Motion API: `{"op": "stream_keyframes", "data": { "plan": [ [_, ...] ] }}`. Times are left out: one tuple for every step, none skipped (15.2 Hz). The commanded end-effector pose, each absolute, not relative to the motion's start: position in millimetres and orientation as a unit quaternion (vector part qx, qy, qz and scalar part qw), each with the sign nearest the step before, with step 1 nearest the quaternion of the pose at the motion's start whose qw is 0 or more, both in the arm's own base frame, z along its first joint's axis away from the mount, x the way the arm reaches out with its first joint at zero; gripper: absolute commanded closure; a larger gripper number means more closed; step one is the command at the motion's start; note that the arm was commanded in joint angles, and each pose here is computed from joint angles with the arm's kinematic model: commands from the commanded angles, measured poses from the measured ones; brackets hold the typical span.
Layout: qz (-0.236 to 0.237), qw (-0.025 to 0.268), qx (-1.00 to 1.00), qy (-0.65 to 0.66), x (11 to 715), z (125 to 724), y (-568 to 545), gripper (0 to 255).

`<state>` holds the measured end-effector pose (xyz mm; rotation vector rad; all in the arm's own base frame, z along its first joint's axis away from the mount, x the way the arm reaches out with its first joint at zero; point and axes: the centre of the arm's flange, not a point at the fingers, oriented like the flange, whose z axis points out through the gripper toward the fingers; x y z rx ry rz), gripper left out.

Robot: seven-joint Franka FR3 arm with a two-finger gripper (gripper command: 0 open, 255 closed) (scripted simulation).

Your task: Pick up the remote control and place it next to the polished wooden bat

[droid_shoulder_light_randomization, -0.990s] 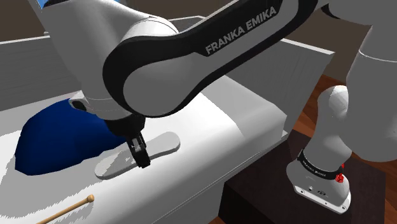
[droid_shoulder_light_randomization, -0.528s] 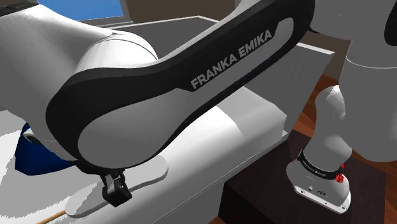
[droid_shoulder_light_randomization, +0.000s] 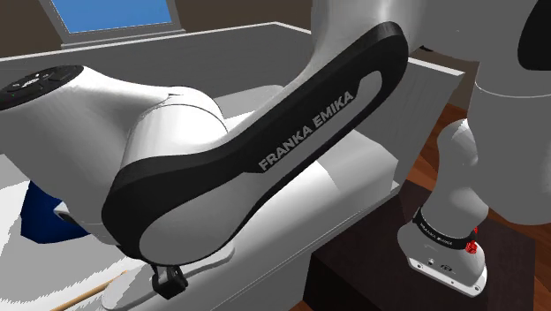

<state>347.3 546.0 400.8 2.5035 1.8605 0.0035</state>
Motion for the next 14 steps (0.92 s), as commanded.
{"op": "stream_keyframes", "data": {
  "plan": [
    [0.002,0.011,0.803,0.596,347.3,390.8,546.9,255],
    [0.002,0.011,0.803,0.596,347.3,385.5,546.9,255],
    [0.002,0.011,0.803,0.596,347.3,380.2,546.9,255],
    [0.002,0.011,0.803,0.596,347.3,375.0,546.9,255],
    [0.002,0.011,0.803,0.596,347.3,369.0,546.9,255],
    [0.002,0.011,0.803,0.596,347.3,369.0,546.9,255],
    [0.002,0.011,0.803,0.596,347.3,369.0,546.9,255],
    [0.002,0.011,0.803,0.596,347.3,369.0,546.9,255],
    [0.002,0.011,0.803,0.596,347.3,369.0,546.9,255],
    [0.002,0.011,0.803,0.596,347.3,369.0,546.9,255],
    [0.002,0.011,0.803,0.596,347.3,369.0,546.9,255],
    [0.002,0.011,0.803,0.596,347.3,369.0,546.9,255],
    [0.002,0.011,0.803,0.596,347.3,369.0,546.9,255],
    [0.002,0.011,0.803,0.596,347.4,369.0,547.0,0]
  ]
}}
